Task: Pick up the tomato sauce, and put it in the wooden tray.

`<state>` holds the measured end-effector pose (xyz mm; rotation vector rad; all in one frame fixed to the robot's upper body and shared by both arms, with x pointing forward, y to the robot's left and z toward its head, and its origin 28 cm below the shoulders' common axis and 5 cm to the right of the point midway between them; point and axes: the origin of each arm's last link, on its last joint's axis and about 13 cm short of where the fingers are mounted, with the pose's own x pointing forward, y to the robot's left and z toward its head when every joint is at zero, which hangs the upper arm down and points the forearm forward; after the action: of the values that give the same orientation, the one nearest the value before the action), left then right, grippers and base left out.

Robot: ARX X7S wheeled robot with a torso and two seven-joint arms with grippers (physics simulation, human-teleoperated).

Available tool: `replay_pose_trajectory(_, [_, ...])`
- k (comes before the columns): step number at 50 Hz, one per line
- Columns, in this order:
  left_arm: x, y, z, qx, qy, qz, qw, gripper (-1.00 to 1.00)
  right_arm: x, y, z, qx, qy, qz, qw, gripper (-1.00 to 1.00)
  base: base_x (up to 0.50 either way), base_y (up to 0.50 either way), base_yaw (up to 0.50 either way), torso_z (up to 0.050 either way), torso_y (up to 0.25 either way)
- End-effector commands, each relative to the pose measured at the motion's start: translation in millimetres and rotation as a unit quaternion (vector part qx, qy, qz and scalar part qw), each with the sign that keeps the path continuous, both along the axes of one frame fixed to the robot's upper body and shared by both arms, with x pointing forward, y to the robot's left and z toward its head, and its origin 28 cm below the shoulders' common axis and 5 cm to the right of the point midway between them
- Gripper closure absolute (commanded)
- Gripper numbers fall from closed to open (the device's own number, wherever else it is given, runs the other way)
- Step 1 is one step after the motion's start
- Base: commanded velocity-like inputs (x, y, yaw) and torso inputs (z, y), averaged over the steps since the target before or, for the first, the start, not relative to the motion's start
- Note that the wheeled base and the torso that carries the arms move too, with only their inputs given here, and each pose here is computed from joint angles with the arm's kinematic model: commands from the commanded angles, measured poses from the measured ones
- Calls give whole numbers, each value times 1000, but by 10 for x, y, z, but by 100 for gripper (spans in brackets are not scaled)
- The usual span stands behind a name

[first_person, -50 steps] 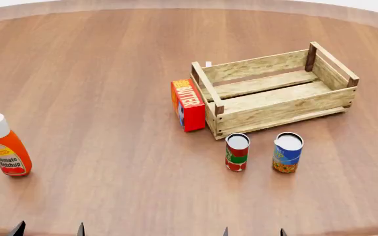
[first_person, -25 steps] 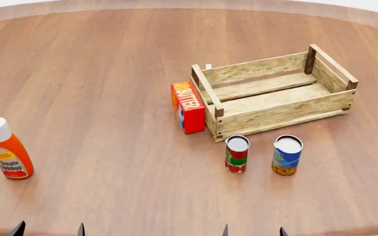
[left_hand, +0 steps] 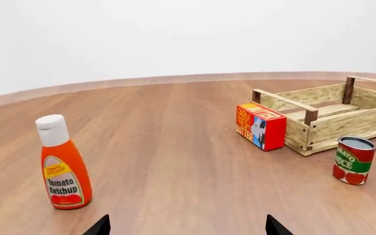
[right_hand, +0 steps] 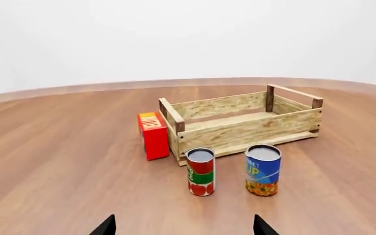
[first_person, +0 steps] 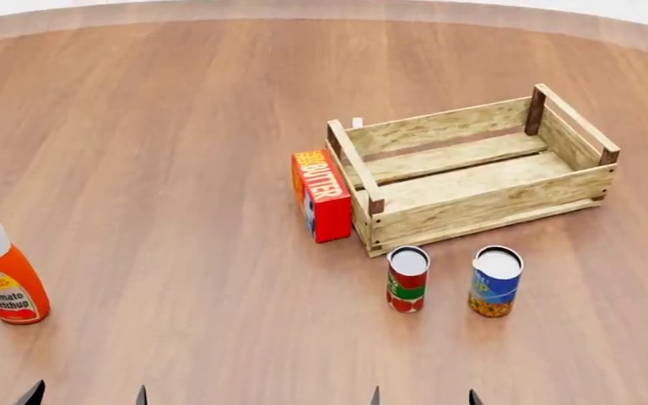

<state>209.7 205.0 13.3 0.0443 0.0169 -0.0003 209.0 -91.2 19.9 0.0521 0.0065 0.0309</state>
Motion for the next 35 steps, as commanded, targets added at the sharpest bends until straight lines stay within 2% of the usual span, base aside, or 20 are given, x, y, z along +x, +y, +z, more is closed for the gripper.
replay_pose_trajectory(1, [6, 3, 10, -7, -1, 3, 1000, -100, -1, 17, -6, -8, -5, 4, 1000, -100, 500, 0, 0, 0, 0])
replay_pose_trajectory(35, [6, 3, 6, -8, -2, 2, 1000, -100, 4, 39, -33, -14, -3, 10, 1000, -100, 500, 0, 0, 0, 0])
